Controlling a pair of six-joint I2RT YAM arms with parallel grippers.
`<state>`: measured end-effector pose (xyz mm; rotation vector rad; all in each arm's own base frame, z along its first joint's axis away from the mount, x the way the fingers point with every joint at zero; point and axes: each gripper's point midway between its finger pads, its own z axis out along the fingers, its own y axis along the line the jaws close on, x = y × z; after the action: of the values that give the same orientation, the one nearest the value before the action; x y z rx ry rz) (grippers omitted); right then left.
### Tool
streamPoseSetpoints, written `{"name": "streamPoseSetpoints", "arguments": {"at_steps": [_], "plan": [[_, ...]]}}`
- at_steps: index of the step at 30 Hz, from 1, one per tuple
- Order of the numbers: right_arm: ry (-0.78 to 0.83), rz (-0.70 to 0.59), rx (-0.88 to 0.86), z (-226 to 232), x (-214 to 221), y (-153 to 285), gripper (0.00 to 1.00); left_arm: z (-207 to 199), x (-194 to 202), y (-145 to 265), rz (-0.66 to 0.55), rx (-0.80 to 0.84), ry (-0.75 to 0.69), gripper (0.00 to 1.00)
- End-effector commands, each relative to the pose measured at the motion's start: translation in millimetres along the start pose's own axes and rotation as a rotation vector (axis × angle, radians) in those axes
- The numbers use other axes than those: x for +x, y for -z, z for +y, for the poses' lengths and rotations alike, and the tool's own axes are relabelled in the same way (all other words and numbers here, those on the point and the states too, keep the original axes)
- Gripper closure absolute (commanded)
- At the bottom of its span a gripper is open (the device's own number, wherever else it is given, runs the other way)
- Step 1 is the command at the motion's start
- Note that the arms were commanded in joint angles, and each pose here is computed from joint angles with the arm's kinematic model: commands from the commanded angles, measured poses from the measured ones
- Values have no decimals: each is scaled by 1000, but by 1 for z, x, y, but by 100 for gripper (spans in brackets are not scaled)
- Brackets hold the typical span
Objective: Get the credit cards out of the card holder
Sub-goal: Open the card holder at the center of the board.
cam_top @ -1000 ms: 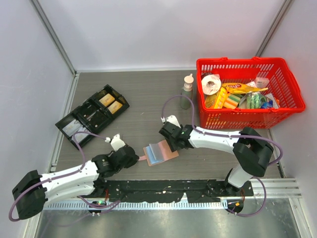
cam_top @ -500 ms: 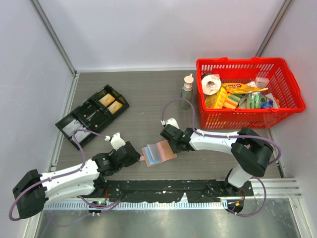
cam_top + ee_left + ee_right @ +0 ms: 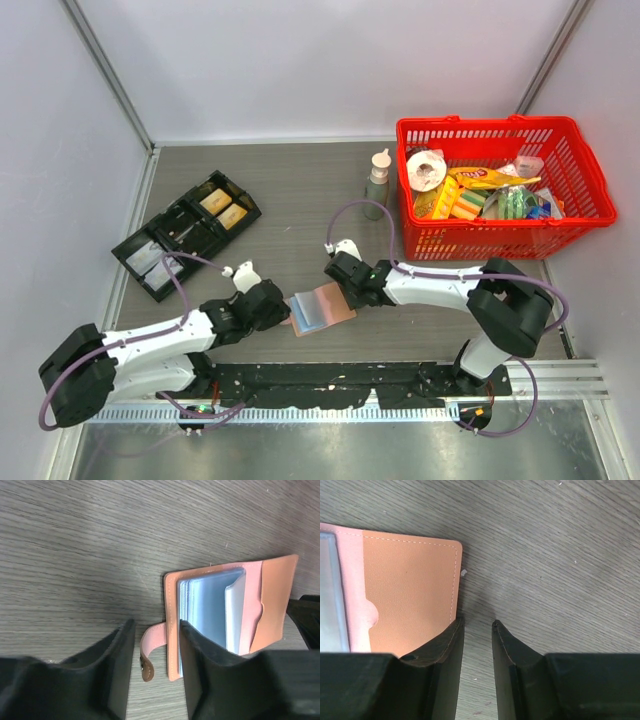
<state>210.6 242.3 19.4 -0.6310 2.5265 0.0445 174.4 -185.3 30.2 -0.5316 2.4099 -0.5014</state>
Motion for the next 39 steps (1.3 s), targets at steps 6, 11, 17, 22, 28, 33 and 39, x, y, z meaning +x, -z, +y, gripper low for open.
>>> {"name": "streamPoseSetpoints", "arguments": {"at_steps": [6,11,17,22,28,33,39], "plan": [[-61,-103,-100,15,-24,19,68,-33,-5,6,29,77,-45,99],[-117,-193,-107,13,-47,40,61,-71,-19,24,20,183,-67,100],[-215,-348,-145,6,-77,74,36,-99,-29,35,12,262,-65,100],[-221,-382,-262,23,-85,88,34,-103,-22,33,38,279,-66,100],[-191,-333,-354,44,-78,81,34,-103,-23,31,34,276,-63,100],[-169,-260,-383,57,-64,63,26,-101,-22,30,36,270,-62,100],[-183,-244,-424,67,-62,57,15,-98,-20,30,40,269,-58,100]]}}
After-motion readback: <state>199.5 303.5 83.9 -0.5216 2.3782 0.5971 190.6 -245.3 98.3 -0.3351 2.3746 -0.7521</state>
